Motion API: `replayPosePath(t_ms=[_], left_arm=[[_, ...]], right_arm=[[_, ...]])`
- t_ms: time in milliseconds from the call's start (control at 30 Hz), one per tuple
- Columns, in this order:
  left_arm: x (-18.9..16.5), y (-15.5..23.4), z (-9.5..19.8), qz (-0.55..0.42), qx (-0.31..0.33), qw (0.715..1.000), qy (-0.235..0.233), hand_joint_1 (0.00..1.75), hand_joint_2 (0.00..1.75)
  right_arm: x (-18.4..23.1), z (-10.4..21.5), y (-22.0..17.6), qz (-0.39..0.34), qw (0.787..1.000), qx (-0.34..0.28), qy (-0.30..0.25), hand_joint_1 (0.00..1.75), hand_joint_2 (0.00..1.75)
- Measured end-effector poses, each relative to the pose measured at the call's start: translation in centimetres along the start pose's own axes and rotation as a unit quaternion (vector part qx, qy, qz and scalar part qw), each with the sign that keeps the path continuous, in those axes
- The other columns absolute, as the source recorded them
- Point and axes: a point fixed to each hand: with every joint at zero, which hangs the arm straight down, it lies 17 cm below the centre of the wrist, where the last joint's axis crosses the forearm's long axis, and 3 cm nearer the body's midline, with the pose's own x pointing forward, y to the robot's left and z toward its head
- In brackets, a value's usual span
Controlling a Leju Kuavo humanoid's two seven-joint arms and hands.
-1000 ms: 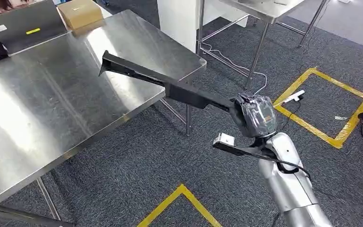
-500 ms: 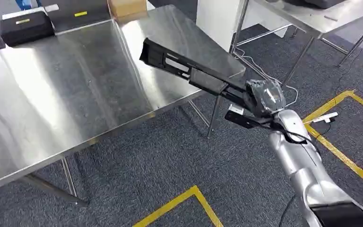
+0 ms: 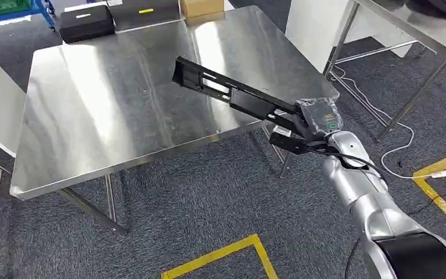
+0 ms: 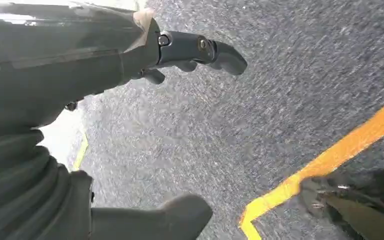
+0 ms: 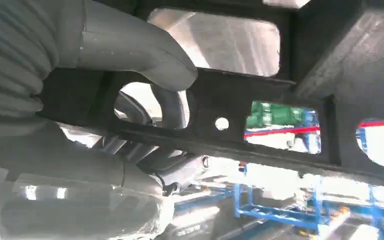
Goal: Take the parts from the cabinet and place them on the table.
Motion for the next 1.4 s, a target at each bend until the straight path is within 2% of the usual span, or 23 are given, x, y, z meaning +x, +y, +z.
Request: replayPosePath(t_ms=[167,500,667,867,1000,1133,1300,1400], left_arm=[[0.0,0.0,0.0,-0.007,0.001,1.0,0.0,0.0,1.75],[1.5,0.8,0.0,-0.002,0.007,1.0,-0.02,0.0,1.75],[2.2,0.7,0.0,0.012,0.008,0.999,-0.038,0.0,1.75],[3.0,0.6,0.1,0.029,0.008,0.998,-0.058,0.0,1.75],[4.2,0.9,0.3,0.041,0.013,0.995,-0.094,0.0,1.75],[6.0,1.3,0.6,0.057,0.015,0.989,-0.133,0.0,1.75],[9.3,2.7,1.8,0.077,0.034,0.969,-0.232,0.0,1.75],[9.6,2.9,1.9,0.08,0.036,0.966,-0.242,0.0,1.75]], right_arm=[[0.3,-0.2,0.6,0.01,1.0,0.013,0.001,1.69,1.75],[4.8,-3.7,-1.4,0.064,0.997,0.025,-0.036,1.69,1.75],[3.8,-3.4,-0.4,0.098,0.993,0.058,-0.037,1.69,1.75],[3.1,-6.0,-4.7,0.089,0.994,0.054,-0.031,1.69,1.75],[4.6,-6.8,-5.8,0.095,0.993,0.04,-0.048,1.69,1.75],[5.7,-6.0,-3.4,0.104,0.992,0.053,-0.053,1.69,1.75],[5.0,-5.4,-2.3,0.13,0.989,0.061,-0.041,1.69,1.75],[4.8,-5.3,-2.1,0.136,0.988,0.062,-0.041,1.69,1.75]])
